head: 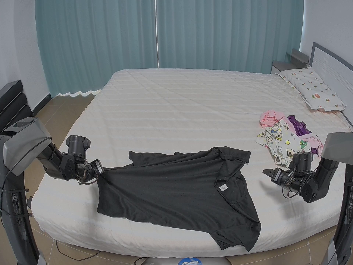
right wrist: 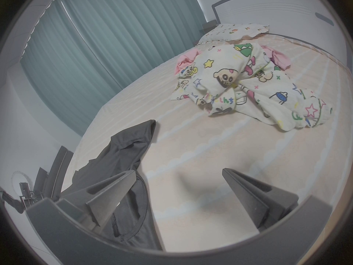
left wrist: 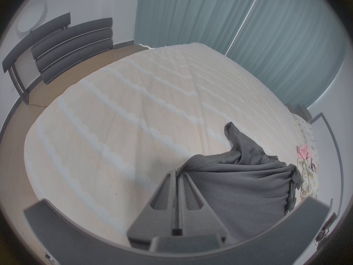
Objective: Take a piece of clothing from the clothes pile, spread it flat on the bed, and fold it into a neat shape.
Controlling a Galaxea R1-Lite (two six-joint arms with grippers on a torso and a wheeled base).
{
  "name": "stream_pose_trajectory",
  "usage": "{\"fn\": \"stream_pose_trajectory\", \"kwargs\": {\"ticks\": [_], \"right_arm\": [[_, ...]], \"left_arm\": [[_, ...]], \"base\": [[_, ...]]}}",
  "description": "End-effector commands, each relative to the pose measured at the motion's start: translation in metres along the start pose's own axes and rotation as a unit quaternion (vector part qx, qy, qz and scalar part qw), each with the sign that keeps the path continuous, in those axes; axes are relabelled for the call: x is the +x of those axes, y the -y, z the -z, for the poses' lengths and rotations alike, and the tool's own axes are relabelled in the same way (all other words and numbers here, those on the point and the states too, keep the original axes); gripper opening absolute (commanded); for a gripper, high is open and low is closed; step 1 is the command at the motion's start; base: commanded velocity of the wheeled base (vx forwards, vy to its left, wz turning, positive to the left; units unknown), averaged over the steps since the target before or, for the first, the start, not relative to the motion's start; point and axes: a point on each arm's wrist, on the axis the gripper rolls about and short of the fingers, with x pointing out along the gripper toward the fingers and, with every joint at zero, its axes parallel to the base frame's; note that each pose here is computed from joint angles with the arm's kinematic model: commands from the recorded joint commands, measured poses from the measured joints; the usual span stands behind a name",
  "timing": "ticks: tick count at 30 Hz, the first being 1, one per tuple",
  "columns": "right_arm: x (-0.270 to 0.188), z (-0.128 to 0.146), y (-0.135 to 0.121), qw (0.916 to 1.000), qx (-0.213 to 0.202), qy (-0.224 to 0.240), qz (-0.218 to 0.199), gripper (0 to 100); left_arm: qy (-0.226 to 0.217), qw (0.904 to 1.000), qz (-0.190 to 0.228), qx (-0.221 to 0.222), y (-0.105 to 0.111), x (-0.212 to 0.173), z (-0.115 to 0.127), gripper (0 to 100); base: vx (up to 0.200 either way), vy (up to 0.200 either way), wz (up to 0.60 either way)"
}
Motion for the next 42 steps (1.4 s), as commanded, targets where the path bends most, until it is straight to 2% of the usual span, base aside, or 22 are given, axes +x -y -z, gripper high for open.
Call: {"fn": "stream_pose_trajectory", "kwargs": {"ticks": [1,3,4,8,9,11,18,21,24,37,38,42], "right_arm": [[0.008,0.007,-0.033,0.9991,-0.023,-0.003,-0.036,100],[0.012,0.014,-0.053,0.9977,-0.039,-0.011,-0.053,100],[0.014,0.016,-0.06,0.9974,-0.044,-0.014,-0.056,100],[0.027,0.028,-0.091,0.9956,-0.067,-0.035,-0.054,100],[0.027,0.028,-0.091,0.9956,-0.067,-0.035,-0.054,100],[0.038,0.04,-0.116,0.994,-0.086,-0.037,-0.056,100],[0.056,0.061,-0.155,0.9899,-0.117,-0.06,-0.053,100],[0.063,0.067,-0.16,0.9885,-0.125,-0.07,-0.048,100],[0.074,0.071,-0.161,0.989,-0.129,-0.068,-0.021,100],[0.088,0.079,-0.158,0.9889,-0.127,-0.077,0.005,100],[0.09,0.078,-0.16,0.9898,-0.121,-0.074,0.004,0],[0.087,0.073,-0.158,0.9908,-0.118,-0.065,0.016,0]], "left_arm": [[-0.024,0.9997,0.001,-0.005,-0.007,0.005,0.006,0],[-0.036,0.9993,0.011,-0.006,-0.007,0.005,0.009,0],[-0.038,0.9991,0.014,-0.007,-0.007,0.005,0.009,100],[-0.041,0.999,0.014,-0.01,-0.008,0.005,0.01,100],[-0.041,0.999,0.014,-0.01,-0.008,0.005,0.01,100],[-0.048,0.9978,0.016,-0.042,-0.009,0.002,0.012,100],[-0.083,0.9869,0.07,-0.119,-0.008,-0.023,0.016,100],[-0.092,0.9798,0.089,-0.154,-0.006,-0.033,0.016,100],[-0.088,0.9751,0.096,-0.18,-0.005,-0.035,0.015,100],[-0.082,0.9748,0.099,-0.182,-0.011,-0.032,0.023,100],[-0.082,0.9748,0.099,-0.182,-0.011,-0.032,0.023,100],[-0.085,0.9747,0.097,-0.183,-0.012,-0.033,0.024,100]], "base": [[0.0,0.0,0.0],[0.0,0.0,0.0],[0.0,0.0,0.0],[0.0,0.0,0.0],[0.0,0.0,0.0],[0.0,0.0,0.0],[0.0,0.0,0.0],[0.0,0.0,0.0],[0.0,0.0,0.0],[0.0,0.0,0.0],[0.0,0.0,0.0],[0.0,0.0,0.0]]}}
